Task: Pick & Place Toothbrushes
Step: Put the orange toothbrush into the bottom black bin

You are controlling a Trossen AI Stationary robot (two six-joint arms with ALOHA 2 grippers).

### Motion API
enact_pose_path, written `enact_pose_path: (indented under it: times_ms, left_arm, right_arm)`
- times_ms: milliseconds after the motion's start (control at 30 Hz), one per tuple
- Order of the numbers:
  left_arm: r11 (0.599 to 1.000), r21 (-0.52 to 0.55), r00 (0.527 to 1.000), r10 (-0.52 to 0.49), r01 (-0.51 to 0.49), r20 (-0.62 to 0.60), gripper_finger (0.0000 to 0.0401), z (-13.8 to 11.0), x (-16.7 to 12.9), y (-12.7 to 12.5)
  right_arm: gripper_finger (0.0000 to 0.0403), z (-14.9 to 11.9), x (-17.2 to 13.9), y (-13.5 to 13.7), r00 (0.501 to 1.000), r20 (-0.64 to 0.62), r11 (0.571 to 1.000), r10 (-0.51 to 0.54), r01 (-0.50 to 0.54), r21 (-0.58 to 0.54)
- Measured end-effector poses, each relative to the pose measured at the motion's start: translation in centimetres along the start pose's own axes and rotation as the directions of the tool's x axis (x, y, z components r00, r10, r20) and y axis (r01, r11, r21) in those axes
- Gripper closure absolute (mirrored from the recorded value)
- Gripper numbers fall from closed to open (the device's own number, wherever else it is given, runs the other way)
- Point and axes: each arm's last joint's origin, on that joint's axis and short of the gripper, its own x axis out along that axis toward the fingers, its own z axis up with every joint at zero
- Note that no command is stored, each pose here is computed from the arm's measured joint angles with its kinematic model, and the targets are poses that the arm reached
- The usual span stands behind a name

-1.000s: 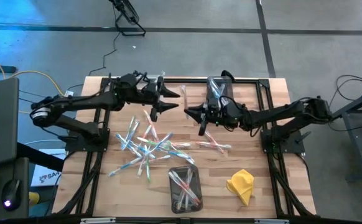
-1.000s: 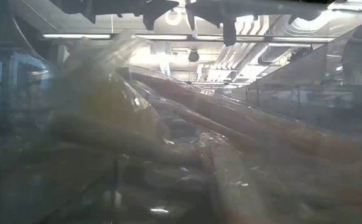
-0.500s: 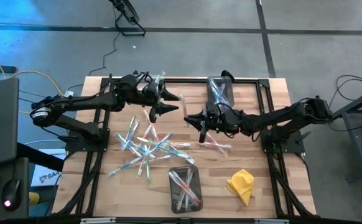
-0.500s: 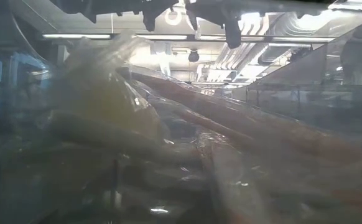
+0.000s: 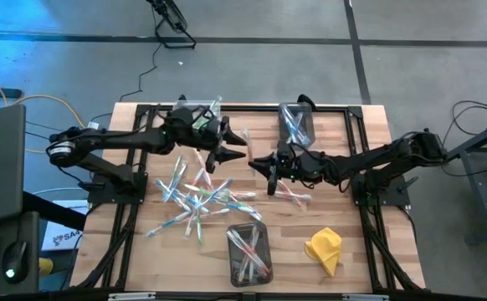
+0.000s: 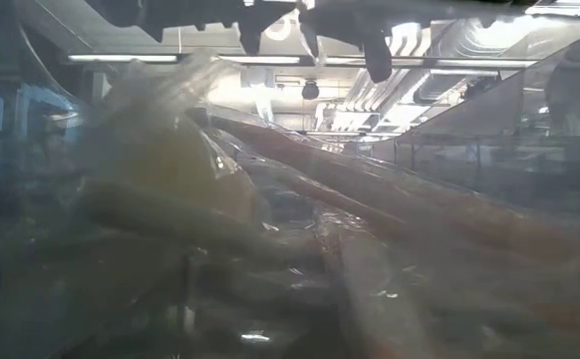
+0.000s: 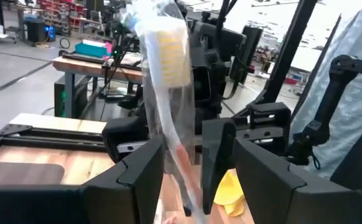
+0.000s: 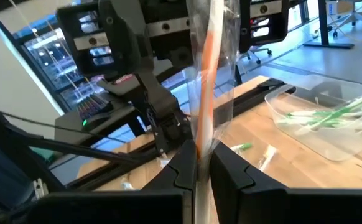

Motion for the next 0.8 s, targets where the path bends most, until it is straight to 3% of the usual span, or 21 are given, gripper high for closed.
enact_pose_path:
  times_ms: [400, 600, 800]
  left_arm:
    - [0.999, 0.009, 0.998, 0.044, -0.044, 0.039, 0.0214, 0.3, 0.0, 0.2]
    - [0.999, 0.006, 0.999, 0.042, -0.042, 0.035, 0.0214, 0.2, 0.0, 0.1]
    - [1.000, 0.005, 0.999, 0.027, -0.027, 0.033, 0.0214, 0.3, 0.0, 0.1]
  right_arm:
    - [0.0386, -0.2, -0.1, 0.3, 1.000, -0.004, 1.000, -0.009, 0.009, -0.027]
    - [0.0386, -0.3, -0.4, 0.6, 0.986, 0.067, 0.984, -0.155, 0.160, -0.078]
    - [0.0386, -0.1, -1.0, 1.5, 0.985, 0.099, 0.984, -0.140, 0.149, -0.093]
